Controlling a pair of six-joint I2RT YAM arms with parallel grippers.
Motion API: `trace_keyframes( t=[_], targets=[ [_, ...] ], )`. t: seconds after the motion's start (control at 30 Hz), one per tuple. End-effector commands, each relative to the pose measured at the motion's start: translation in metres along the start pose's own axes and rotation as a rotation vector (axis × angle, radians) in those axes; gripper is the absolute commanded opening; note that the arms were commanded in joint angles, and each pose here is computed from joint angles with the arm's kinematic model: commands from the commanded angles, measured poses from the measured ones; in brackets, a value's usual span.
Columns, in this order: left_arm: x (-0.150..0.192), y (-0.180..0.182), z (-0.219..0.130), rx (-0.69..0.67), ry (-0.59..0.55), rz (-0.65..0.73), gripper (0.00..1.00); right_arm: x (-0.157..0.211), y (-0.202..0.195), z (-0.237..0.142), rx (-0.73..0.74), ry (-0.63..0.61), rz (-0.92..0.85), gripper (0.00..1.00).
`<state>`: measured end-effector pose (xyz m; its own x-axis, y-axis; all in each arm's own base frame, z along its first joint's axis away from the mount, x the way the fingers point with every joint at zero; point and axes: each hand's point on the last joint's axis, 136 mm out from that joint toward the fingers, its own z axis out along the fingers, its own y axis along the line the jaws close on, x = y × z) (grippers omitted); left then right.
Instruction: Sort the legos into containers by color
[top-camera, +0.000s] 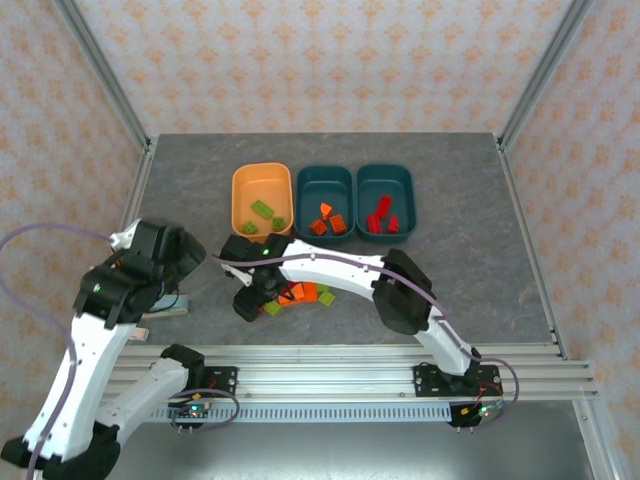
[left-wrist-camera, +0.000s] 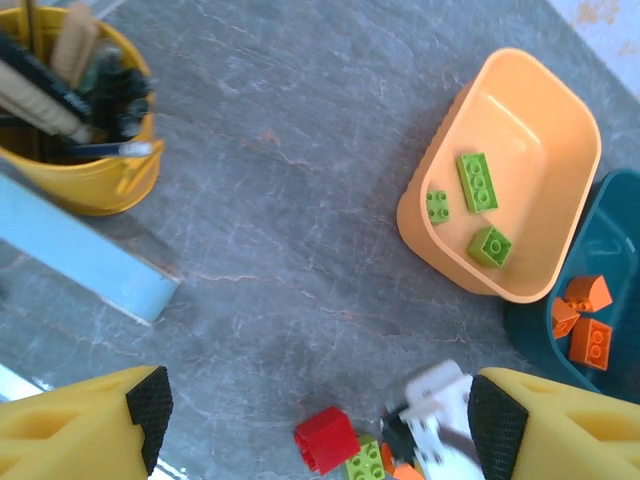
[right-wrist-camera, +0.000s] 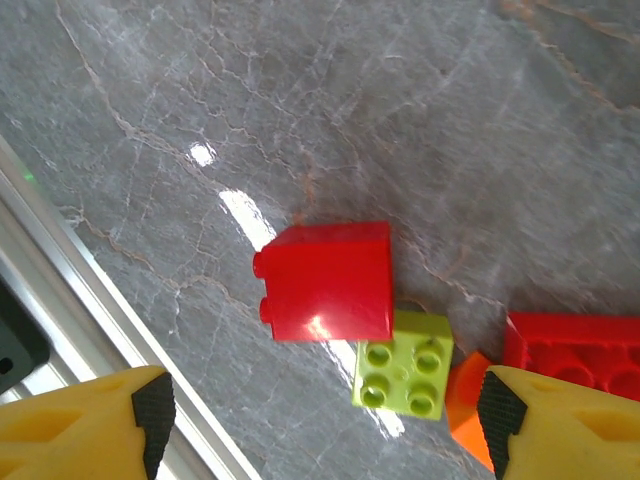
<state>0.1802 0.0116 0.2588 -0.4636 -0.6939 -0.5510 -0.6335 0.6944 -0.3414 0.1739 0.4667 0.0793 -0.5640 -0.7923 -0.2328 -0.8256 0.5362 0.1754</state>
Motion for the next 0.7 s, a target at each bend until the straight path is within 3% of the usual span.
trace_keyframes(
  t=[0.0, 0.2, 0.33, 0.67],
  targets=[
    [0.001, 0.03, -0.004, -0.106, -0.028, -0.029, 0.81, 0.006, 0.001, 0.009, 0.046, 0.056, -0.042, 0.81],
    [-0.004, 0.03, -0.013, -0.093, -0.04, -0.028, 0.81, 0.002, -0.008, 0.032, 0.103, 0.078, -0.026, 0.8],
    [-0.004, 0.034, -0.016, -0.103, -0.044, -0.024, 0.82, 0.0, -0.008, 0.045, 0.102, 0.094, -0.026, 0.73],
    [-0.003, 0.033, -0.015, -0.095, -0.038, -0.021, 0.82, -0.005, -0.013, 0.051, 0.134, 0.084, 0.002, 0.43]
  ],
)
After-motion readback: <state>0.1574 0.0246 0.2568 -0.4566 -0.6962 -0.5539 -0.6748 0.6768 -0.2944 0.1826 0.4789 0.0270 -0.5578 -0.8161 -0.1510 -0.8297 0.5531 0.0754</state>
